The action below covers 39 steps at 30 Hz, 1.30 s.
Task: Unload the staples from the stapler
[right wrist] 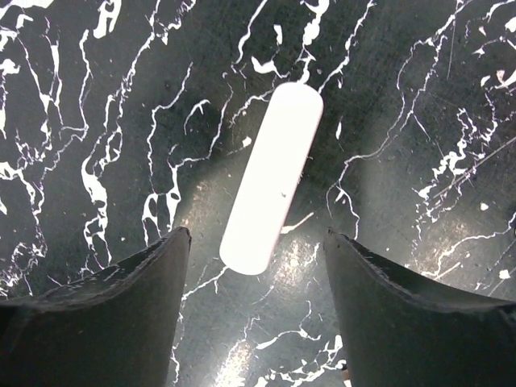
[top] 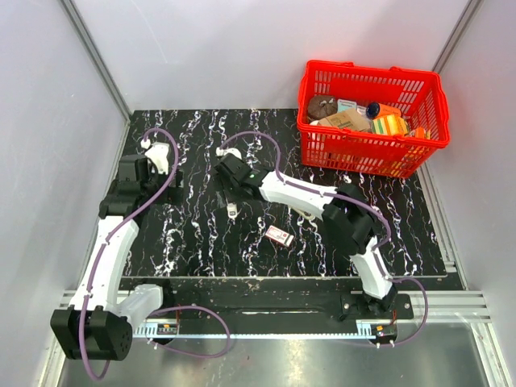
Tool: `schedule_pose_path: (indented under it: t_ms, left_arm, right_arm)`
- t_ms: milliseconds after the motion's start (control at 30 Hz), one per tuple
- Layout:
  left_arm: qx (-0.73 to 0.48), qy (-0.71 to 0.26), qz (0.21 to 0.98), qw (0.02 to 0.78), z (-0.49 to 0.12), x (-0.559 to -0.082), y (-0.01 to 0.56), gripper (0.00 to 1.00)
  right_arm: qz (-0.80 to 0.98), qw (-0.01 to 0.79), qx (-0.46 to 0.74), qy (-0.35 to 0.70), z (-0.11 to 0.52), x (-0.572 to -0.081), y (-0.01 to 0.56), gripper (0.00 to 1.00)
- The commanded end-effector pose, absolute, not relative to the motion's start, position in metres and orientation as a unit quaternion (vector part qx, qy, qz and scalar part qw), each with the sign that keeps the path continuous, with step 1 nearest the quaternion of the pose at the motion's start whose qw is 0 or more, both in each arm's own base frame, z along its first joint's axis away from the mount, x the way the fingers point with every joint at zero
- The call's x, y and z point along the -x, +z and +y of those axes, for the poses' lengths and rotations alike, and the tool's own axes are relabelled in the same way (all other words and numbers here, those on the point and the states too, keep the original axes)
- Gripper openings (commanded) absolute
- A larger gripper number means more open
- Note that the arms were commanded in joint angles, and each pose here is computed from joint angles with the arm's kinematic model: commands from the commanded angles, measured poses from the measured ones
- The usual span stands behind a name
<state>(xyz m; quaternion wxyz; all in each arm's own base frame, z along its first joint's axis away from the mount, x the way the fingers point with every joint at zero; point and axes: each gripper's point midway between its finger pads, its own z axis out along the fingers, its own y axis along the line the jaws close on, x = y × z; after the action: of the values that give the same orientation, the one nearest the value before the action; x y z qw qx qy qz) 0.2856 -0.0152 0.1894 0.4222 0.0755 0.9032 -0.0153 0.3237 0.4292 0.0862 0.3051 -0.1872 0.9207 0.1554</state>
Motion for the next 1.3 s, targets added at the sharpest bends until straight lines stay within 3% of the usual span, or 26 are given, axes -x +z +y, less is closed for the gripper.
schedule_pose_path:
  t_ms: [0, 500, 967, 1267]
  left_arm:
    - [-0.088, -0.021, 0.894, 0.439, -0.017, -0.292, 0.193, 0.99]
    - [-0.090, -0.024, 0.894, 0.439, -0.015, -0.294, 0.189, 0.99]
    - [-0.115, -0.051, 0.893, 0.432, -0.027, -0.292, 0.178, 0.99]
    - [-0.175, -0.184, 0.898, 0.359, -0.073, -0.282, 0.146, 0.99]
  right_arm:
    - [0.924, 0.308, 0.176, 0.143, 0.434, -0.332, 0.091, 0.71]
    - [0.937, 0.280, 0.180, 0.108, 0.433, -0.330, 0.064, 0.59]
    - [0.932, 0.291, 0.156, 0.147, 0.446, -0.330, 0.088, 0.12]
    - [0.896, 0.342, 0.034, 0.280, 0.449, -0.324, 0.146, 0.01]
